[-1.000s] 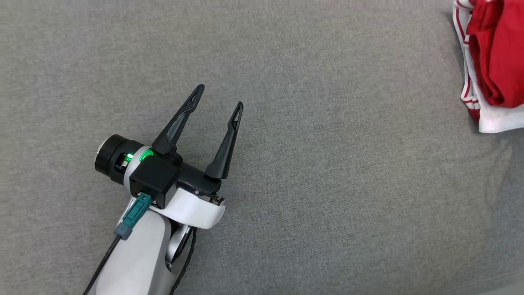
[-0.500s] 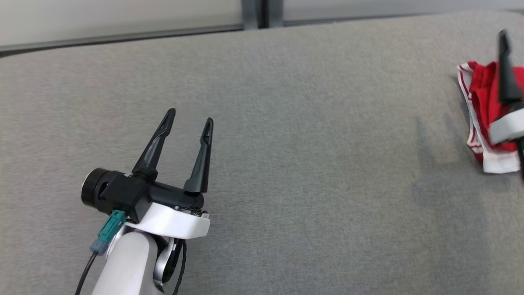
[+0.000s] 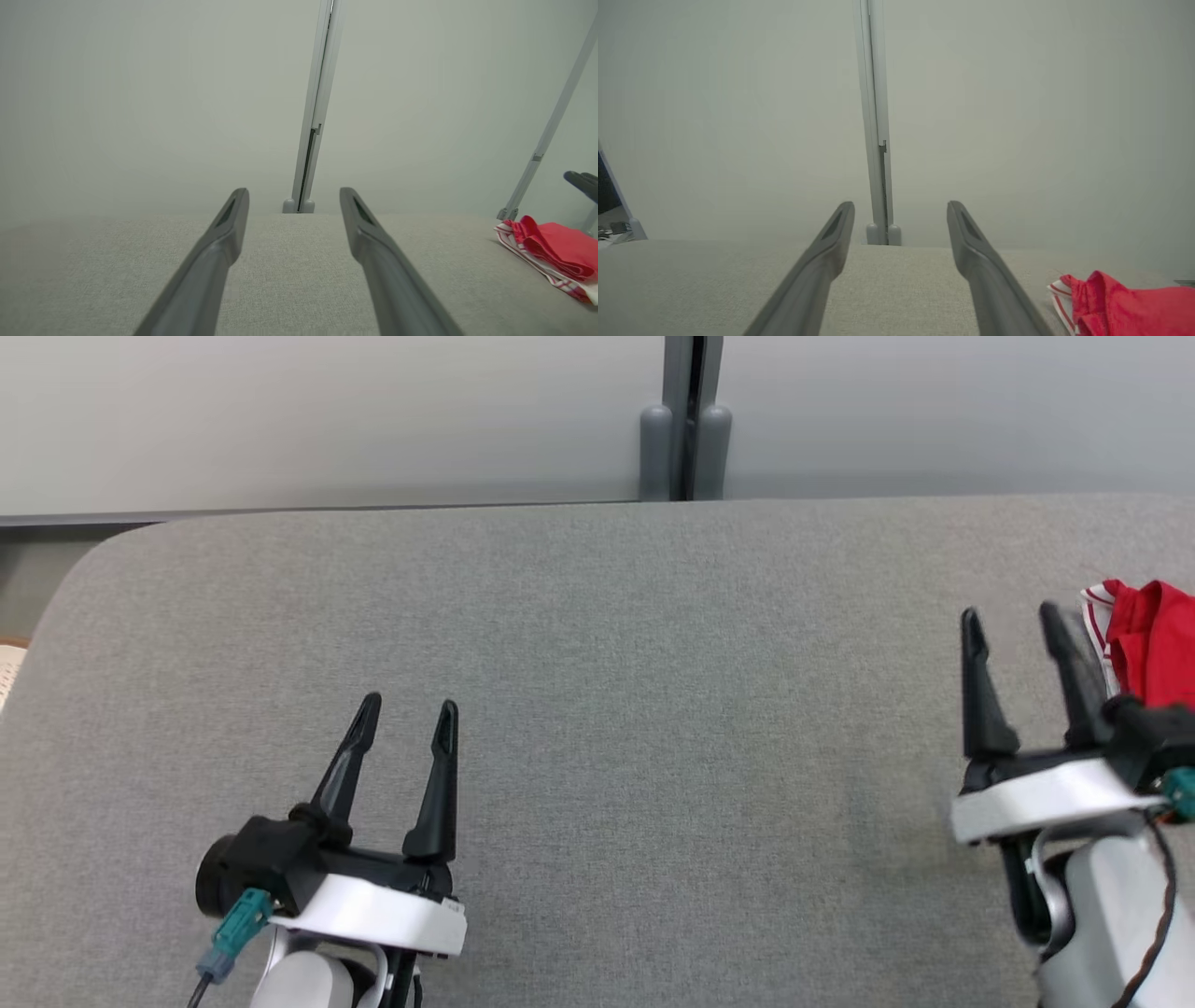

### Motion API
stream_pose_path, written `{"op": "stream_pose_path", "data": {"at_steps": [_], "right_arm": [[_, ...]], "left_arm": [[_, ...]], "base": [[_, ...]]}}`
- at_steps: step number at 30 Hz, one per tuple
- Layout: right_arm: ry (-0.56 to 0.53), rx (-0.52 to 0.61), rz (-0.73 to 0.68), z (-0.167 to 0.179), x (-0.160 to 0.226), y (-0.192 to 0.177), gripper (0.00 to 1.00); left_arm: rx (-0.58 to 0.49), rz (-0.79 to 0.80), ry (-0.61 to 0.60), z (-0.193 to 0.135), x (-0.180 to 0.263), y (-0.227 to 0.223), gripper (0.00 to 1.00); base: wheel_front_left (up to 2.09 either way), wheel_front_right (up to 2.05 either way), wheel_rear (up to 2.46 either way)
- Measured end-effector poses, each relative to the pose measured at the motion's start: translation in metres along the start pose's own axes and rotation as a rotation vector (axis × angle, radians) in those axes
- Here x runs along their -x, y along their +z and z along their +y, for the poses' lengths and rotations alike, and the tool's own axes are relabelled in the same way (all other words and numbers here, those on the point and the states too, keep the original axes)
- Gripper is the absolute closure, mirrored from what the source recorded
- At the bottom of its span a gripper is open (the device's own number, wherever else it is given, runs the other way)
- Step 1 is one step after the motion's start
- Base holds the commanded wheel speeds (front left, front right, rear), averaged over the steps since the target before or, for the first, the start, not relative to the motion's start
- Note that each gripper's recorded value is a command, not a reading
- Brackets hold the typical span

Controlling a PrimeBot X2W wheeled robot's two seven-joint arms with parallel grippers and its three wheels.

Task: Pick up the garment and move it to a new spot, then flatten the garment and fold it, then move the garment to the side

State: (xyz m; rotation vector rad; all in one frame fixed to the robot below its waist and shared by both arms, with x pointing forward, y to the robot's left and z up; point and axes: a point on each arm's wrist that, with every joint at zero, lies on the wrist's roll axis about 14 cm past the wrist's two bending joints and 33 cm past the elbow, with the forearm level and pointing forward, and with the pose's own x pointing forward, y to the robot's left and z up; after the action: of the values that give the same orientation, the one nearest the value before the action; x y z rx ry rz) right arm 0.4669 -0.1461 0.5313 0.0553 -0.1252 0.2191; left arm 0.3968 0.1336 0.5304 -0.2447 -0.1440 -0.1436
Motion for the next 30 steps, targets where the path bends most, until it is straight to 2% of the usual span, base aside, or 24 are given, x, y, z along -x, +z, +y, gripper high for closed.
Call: {"op": "stream_pose_path", "data": {"at_steps": [7,13,22,30], "right_arm": [[0.014,-0.059,0.064,0.03,0.035,-0.024,0.0],[0.002,-0.076,0.115,0.036,0.057,-0.041,0.0],[-0.019,-0.108,0.095,0.032,0.057,-0.036,0.0],[-0.009,-0.091,0.099,0.034,0.057,-0.037,0.0]], "left_arm": [[-0.026,0.059,0.042,0.009,0.025,-0.015,0.0],[-0.045,0.097,0.066,0.015,0.034,-0.026,0.0],[-0.049,0.12,0.049,0.011,0.035,-0.033,0.0],[-0.063,0.095,0.06,0.011,0.031,-0.026,0.0]], "base": [[0.0,0.0,0.0],[0.0,0.0,0.0],[0.0,0.0,0.0],[0.0,0.0,0.0]]}}
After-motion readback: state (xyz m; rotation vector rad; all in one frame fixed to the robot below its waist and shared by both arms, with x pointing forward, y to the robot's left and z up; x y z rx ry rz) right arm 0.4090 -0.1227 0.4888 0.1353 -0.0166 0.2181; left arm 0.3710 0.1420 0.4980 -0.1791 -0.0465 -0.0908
